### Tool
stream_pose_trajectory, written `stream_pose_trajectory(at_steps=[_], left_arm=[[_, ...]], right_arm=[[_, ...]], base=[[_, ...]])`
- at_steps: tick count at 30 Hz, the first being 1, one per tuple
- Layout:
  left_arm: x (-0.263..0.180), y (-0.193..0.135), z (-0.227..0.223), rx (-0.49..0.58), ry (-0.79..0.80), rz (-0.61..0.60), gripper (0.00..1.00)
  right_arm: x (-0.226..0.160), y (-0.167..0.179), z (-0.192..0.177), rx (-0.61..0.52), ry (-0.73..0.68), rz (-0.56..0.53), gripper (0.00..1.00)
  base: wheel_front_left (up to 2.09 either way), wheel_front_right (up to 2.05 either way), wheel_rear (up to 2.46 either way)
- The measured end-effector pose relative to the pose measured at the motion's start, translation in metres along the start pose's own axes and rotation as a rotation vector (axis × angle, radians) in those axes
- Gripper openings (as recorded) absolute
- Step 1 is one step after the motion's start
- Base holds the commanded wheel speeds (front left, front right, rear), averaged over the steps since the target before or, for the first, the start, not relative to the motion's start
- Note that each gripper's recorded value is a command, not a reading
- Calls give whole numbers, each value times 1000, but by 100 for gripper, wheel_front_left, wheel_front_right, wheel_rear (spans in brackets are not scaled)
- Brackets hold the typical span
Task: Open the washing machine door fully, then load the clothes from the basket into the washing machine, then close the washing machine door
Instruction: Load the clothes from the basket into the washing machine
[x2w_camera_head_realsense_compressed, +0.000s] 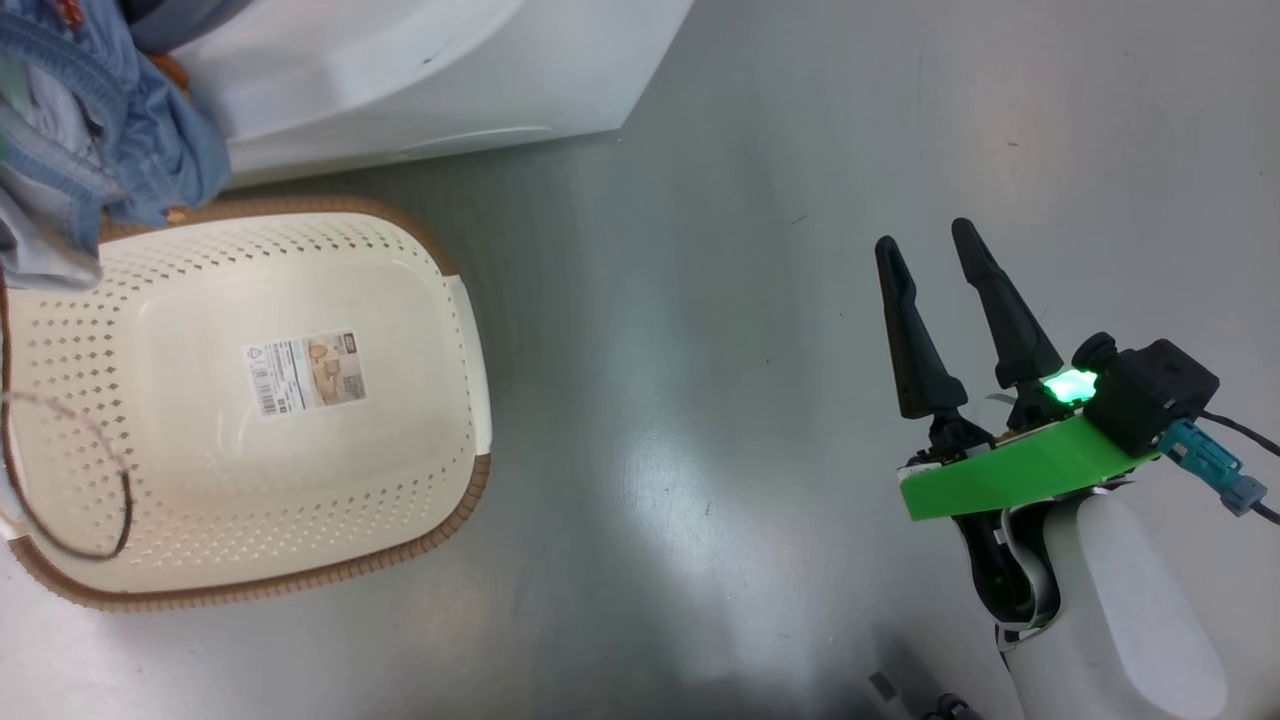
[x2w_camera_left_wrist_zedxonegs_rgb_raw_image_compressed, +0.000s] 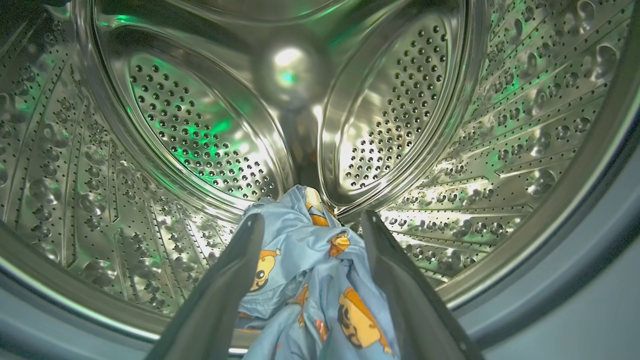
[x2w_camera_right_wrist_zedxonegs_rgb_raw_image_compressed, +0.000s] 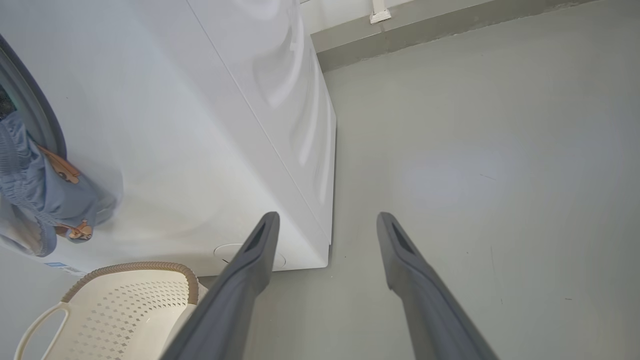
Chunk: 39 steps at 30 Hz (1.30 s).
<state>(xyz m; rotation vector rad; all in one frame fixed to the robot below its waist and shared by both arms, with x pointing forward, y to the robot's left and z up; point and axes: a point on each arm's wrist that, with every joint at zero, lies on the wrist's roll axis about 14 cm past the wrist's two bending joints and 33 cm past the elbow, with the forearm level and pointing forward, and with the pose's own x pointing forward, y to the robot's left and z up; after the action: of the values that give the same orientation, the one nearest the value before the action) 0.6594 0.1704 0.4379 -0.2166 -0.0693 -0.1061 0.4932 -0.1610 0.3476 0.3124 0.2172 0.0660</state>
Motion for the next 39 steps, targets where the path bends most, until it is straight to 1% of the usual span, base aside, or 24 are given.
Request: stream_pose_trajectory(at_steps=[7,17,22,25,28,39], left_arm=[[-34,7,-6,18,16,34,100],[-87,12,-22,7,76,94,100],[-105,20,-26,19,96,131,100],[-124,29,-39,15,138,180,100],[-138,30,-48,11,173,203,100],[-178,24,-82,11,300,210,100]], right_arm=[[1,3,0,-1,-1,8,100],[2,7,3,-2,-7,19,100],[2,8,3,-1,-7,20,100],[1,6,1,-4,1,15,100],[0,5,3,-6,-1,13,100],[-6,5,9,-15,-7,13,100]], base=[[0,0,0],[0,0,0],[0,0,0],[0,0,0],[0,0,0],[0,0,0]])
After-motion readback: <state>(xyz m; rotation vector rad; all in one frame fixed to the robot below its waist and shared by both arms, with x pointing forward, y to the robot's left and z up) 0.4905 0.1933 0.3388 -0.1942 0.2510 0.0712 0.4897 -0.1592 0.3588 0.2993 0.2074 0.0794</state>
